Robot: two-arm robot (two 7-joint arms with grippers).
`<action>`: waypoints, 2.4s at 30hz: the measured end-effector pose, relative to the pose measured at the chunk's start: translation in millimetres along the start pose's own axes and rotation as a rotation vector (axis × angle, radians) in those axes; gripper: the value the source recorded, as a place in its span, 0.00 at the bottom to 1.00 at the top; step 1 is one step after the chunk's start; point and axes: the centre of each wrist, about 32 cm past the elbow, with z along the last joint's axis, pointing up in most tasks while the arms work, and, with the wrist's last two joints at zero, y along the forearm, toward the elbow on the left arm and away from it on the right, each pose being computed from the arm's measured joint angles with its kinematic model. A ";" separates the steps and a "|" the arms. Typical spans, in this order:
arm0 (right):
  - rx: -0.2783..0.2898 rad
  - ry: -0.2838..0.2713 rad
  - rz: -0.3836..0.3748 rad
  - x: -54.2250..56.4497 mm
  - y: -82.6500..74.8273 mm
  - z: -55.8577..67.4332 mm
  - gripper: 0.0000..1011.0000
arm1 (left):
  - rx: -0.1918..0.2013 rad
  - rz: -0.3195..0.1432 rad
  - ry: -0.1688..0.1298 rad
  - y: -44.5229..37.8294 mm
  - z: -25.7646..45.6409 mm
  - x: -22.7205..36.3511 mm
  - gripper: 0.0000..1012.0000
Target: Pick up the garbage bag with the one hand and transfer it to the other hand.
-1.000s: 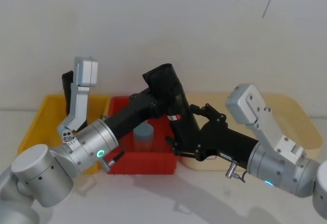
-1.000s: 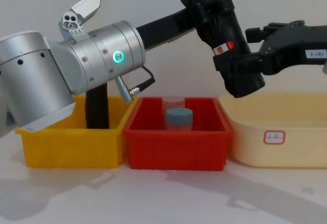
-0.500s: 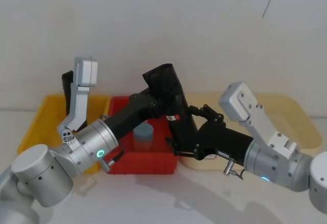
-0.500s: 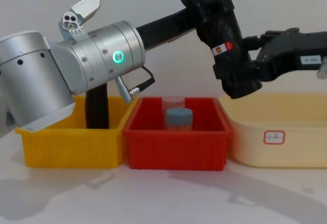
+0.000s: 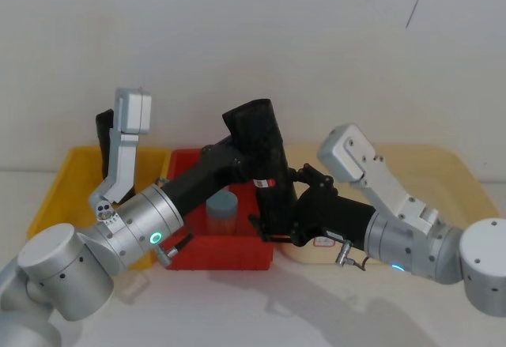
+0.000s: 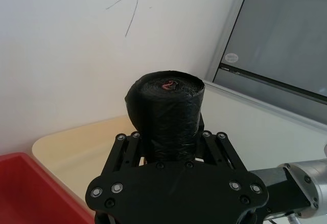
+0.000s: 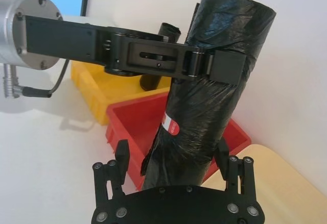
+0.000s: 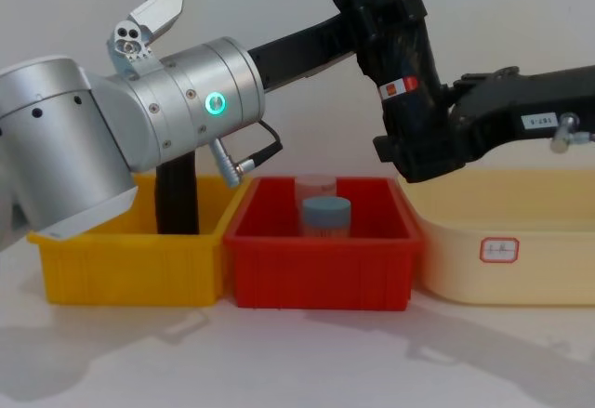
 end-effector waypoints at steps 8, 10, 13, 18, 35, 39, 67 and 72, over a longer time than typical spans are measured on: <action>-0.007 0.003 -0.011 5.6 4.8 -0.5 0.99 | 0.000 0.000 0.000 0.1 0.1 0.1 0.45; -0.009 0.006 -0.017 7.0 6.1 -0.3 0.99 | 0.000 0.000 0.000 0.0 0.0 0.0 0.45; -0.011 0.013 -0.026 8.8 7.6 0.0 0.98 | 0.000 0.000 0.000 0.1 0.0 0.1 0.45; -0.013 0.028 -0.038 10.7 9.3 0.4 0.91 | 0.000 0.000 0.000 0.1 0.0 0.1 0.45; 0.016 0.077 -0.036 13.9 12.2 2.5 0.54 | -0.001 0.000 0.000 0.1 0.1 0.1 0.45; 0.024 0.080 -0.033 14.6 12.1 3.2 0.54 | -0.001 0.000 0.000 0.1 0.1 0.1 0.45; 0.042 0.088 -0.085 28.6 5.4 -7.3 0.54 | 0.001 0.001 0.000 0.1 -0.1 0.1 0.99; 0.032 0.091 -0.115 36.3 2.7 -11.5 0.54 | 0.000 0.000 0.000 0.1 0.0 0.1 0.99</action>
